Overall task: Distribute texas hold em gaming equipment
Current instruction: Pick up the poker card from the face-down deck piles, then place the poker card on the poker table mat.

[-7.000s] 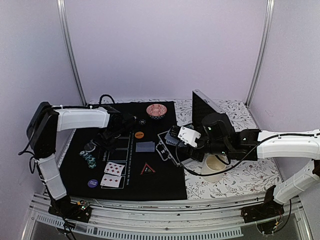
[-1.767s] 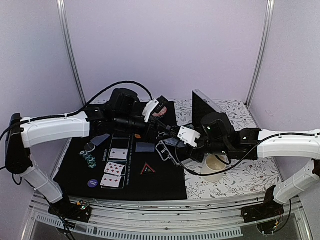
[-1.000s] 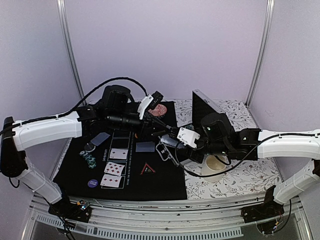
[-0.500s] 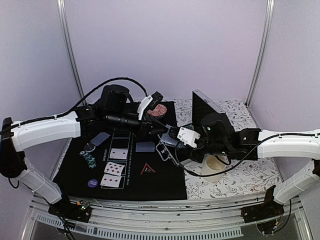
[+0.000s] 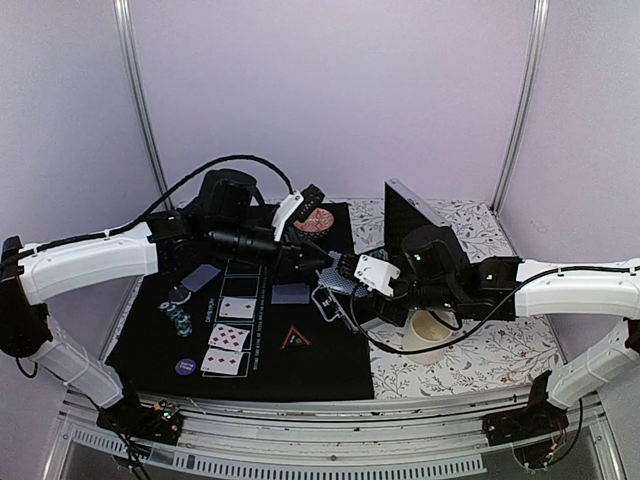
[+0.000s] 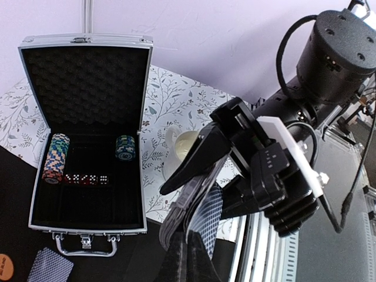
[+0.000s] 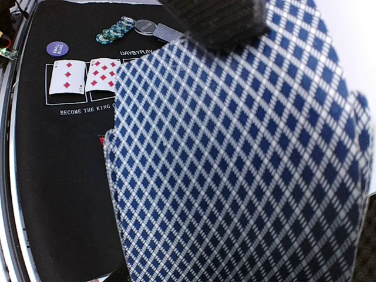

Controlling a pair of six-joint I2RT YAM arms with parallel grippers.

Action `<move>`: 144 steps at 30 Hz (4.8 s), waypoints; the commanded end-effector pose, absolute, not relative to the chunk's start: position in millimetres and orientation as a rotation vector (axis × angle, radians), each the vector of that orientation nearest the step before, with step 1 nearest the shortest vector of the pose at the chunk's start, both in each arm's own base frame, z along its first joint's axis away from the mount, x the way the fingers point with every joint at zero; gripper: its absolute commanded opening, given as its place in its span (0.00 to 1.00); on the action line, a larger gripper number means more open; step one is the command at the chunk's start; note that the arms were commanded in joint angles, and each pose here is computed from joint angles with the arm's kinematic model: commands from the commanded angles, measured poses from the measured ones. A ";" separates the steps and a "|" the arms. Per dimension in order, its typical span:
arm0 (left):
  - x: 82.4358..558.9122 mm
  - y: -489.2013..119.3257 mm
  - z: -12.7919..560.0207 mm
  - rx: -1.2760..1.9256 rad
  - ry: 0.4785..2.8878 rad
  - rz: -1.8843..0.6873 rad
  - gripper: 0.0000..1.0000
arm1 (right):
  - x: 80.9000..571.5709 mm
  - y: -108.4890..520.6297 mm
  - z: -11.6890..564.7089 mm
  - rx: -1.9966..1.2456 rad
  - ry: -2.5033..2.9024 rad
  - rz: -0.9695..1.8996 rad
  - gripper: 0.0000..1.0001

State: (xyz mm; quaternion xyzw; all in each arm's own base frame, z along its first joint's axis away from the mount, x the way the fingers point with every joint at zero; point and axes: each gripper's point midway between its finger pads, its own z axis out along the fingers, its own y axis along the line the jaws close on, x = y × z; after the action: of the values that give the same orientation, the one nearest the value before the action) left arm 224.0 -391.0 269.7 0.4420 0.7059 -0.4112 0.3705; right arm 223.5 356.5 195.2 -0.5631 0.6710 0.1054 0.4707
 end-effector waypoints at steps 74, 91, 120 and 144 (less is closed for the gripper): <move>316.4 -211.1 265.1 0.577 2.143 -0.796 0.00 | 224.1 357.4 208.8 -1.359 1.596 0.257 0.41; 392.5 -139.7 101.6 0.255 2.567 -0.852 0.00 | 222.9 353.9 210.0 -1.355 1.599 0.255 0.41; 396.8 -169.9 124.7 0.361 2.528 -0.849 0.00 | 222.9 352.7 211.6 -1.353 1.599 0.252 0.41; 212.0 -311.1 169.0 0.828 2.388 -1.276 0.00 | 223.5 355.7 204.0 -1.365 1.617 0.255 0.41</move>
State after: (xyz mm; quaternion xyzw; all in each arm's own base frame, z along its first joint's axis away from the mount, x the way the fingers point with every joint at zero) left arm 241.3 -285.4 195.5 0.2836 0.8330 -0.4259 0.2106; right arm 223.0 354.3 200.3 -0.5649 0.6654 0.1023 0.4771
